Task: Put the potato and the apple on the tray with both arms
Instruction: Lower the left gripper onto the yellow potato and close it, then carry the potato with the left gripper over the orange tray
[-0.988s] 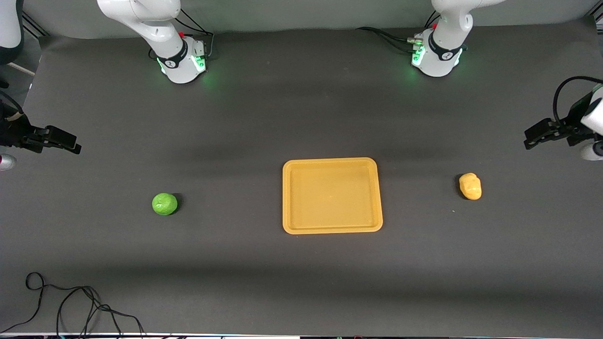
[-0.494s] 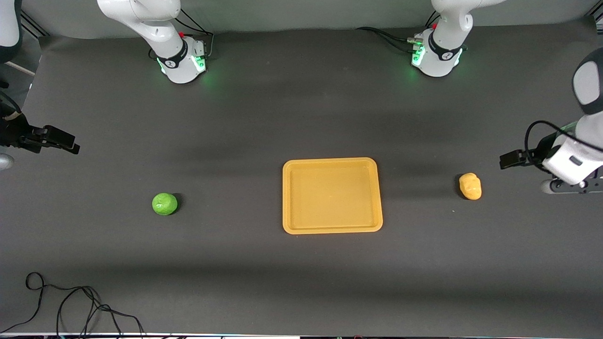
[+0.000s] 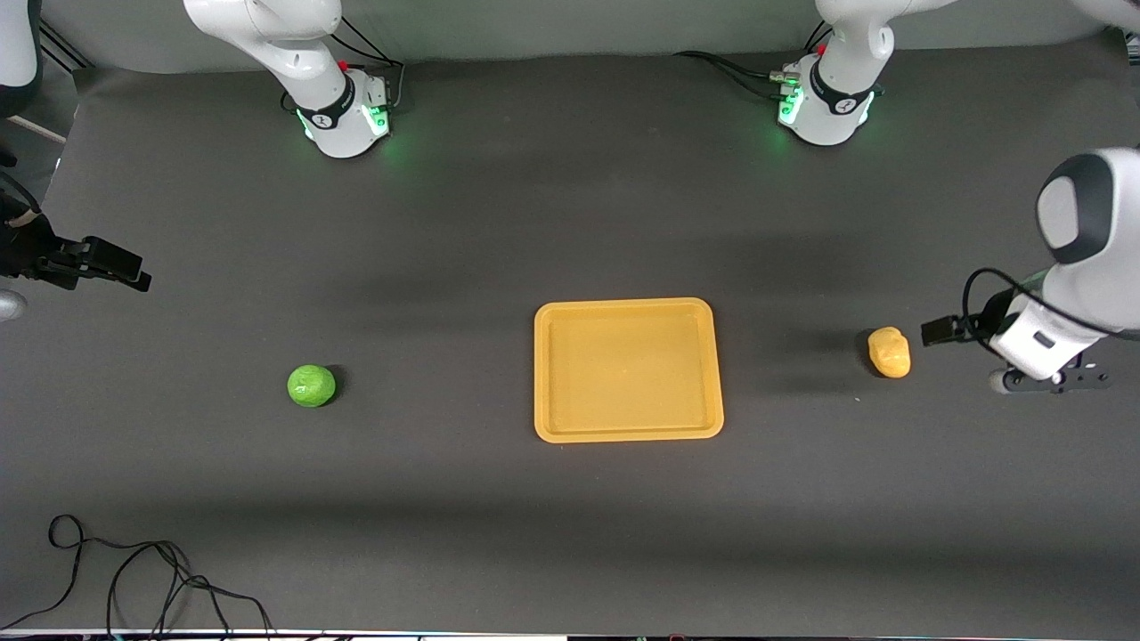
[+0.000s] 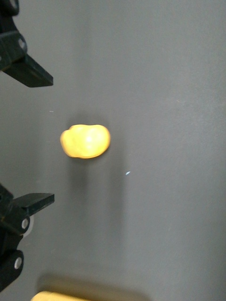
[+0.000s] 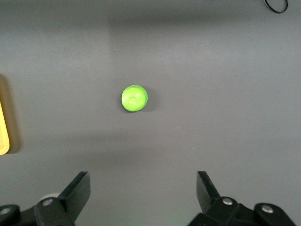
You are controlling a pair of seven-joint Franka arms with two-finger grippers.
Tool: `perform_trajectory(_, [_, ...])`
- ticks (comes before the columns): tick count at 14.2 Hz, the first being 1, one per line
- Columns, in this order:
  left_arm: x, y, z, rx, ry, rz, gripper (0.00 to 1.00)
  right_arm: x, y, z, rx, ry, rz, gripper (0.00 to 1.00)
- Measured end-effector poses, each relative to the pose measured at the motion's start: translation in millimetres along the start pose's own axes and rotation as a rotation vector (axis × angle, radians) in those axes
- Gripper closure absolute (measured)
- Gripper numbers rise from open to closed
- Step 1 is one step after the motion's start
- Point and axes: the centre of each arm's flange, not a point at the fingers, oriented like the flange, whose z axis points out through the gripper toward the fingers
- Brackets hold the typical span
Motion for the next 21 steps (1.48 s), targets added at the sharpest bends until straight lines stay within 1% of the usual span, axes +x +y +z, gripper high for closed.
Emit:
perform_trajectory(2, [5,-4,51,-0.013,0.019,-0.006,0.0,0,0,0,0.0,0.001,0.0,0.0])
perform_trajectory(4, [8,-4,97,-0.025,0.016,-0.007,0.0,0,0,-1,0.0,0.001,0.0,0.0])
perform_trajectory(6, [9,-4,131,-0.035,0.017,-0.011,0.0,0,0,-1,0.0,0.002,0.0,0.0])
perform_trajectory(7, [7,-4,144,-0.039,0.007,-0.011,0.0,0,0,-1,0.0,0.002,0.0,0.0])
perform_trajectory(10, [2,-4,168,-0.043,-0.033,-0.012,0.0,0,0,-1,0.0,0.002,0.0,0.0])
perform_trajectory(14, [-3,-4,178,-0.045,-0.06,-0.012,0.0,0,0,-1,0.0,0.002,0.0,0.0])
perform_trajectory(15, [-5,-3,179,-0.044,-0.069,-0.011,0.04,0,0,-1,0.0,0.002,0.0,0.0])
perform_trajectory(16, [-6,-3,181,-0.044,-0.082,-0.011,0.04,0,0,-1,0.0,0.002,0.0,0.0])
perform_trajectory(17, [-8,-3,182,-0.044,-0.096,-0.011,0.12,0,0,-1,0.0,0.002,0.0,0.0])
perform_trajectory(19, [-10,-3,182,-0.043,-0.113,-0.01,0.35,0,0,-1,0.0,0.002,0.0,0.0])
perform_trajectory(21, [-12,-2,183,-0.043,-0.135,-0.006,0.36,0,0,-1,0.0,0.002,0.0,0.0])
